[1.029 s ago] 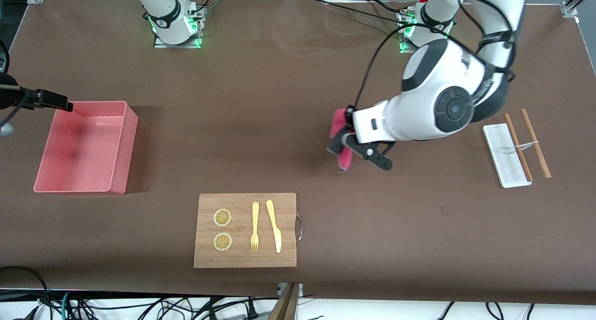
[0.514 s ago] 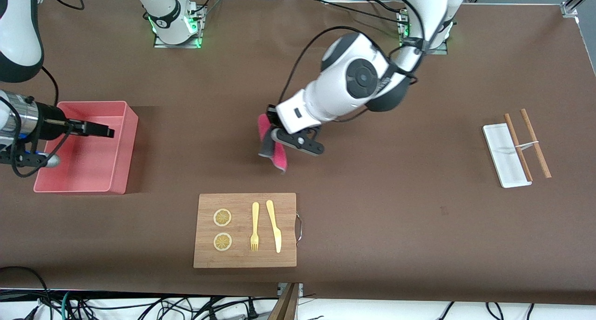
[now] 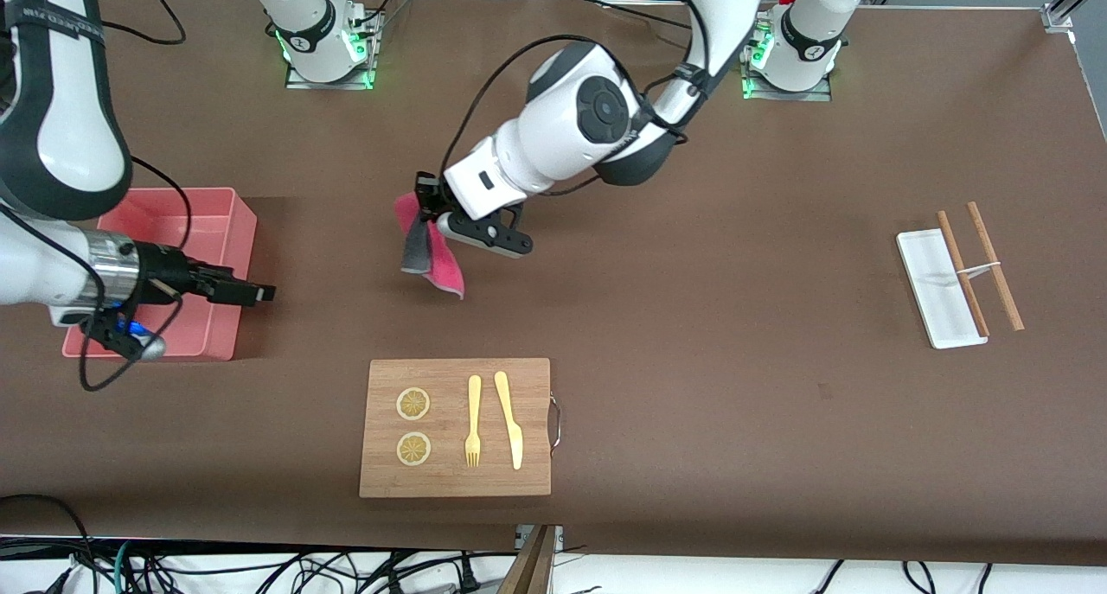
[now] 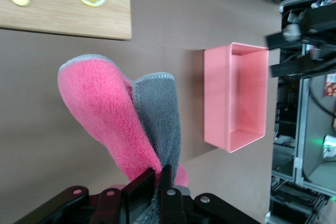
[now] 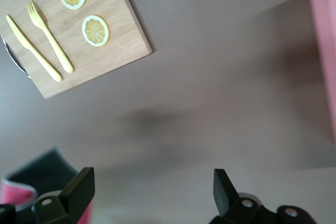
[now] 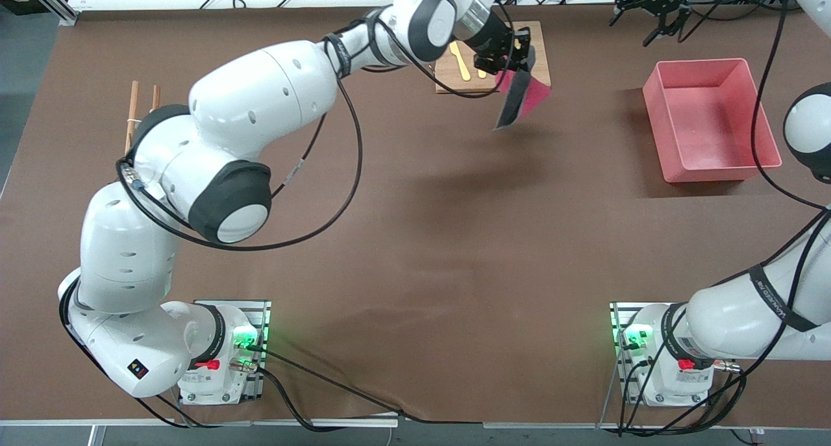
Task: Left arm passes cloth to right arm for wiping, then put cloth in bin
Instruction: 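Carry the cloth with the left gripper while the right gripper reaches toward it, then close the right gripper on the cloth held by the left gripper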
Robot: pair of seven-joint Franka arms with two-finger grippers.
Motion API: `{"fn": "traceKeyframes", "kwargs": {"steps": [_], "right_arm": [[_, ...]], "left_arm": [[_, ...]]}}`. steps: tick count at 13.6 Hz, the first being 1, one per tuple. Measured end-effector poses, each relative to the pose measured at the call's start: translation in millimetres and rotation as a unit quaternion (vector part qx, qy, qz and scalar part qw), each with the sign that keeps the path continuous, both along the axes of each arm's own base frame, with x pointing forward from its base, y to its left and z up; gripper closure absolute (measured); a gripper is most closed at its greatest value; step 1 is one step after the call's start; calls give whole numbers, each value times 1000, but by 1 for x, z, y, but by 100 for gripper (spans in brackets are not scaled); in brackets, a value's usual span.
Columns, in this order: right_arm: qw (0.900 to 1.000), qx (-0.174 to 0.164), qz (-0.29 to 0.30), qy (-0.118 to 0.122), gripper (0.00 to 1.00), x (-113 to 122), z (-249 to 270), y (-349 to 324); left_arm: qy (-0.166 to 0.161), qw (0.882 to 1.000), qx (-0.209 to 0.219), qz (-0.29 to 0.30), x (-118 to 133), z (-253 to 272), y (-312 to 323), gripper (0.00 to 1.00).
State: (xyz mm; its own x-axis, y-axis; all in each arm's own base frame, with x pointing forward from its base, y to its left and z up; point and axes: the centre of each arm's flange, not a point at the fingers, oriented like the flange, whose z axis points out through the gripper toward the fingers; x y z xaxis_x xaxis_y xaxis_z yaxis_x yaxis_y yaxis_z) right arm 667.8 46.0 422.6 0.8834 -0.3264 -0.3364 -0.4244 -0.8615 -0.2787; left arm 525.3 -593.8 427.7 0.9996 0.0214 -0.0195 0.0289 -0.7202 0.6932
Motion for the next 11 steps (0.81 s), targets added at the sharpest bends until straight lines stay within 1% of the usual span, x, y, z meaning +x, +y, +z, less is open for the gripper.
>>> {"fn": "traceKeyframes", "kwargs": {"steps": [3,5,9,11], "right_arm": [[999,12,-42,23,0,4,-15,33],[998,15,-54,38,0,2,-18,53],[995,13,-49,86,0,-17,-50,73],[993,10,-53,105,0,-28,-58,76]], "left_arm": [[4,999,-34,22,-17,-6,-27,91],[1,999,-43,29,-18,-6,-32,91],[-1,998,-45,33,-15,-3,-31,91],[-1,998,-45,34,-14,-3,-31,91]]}}
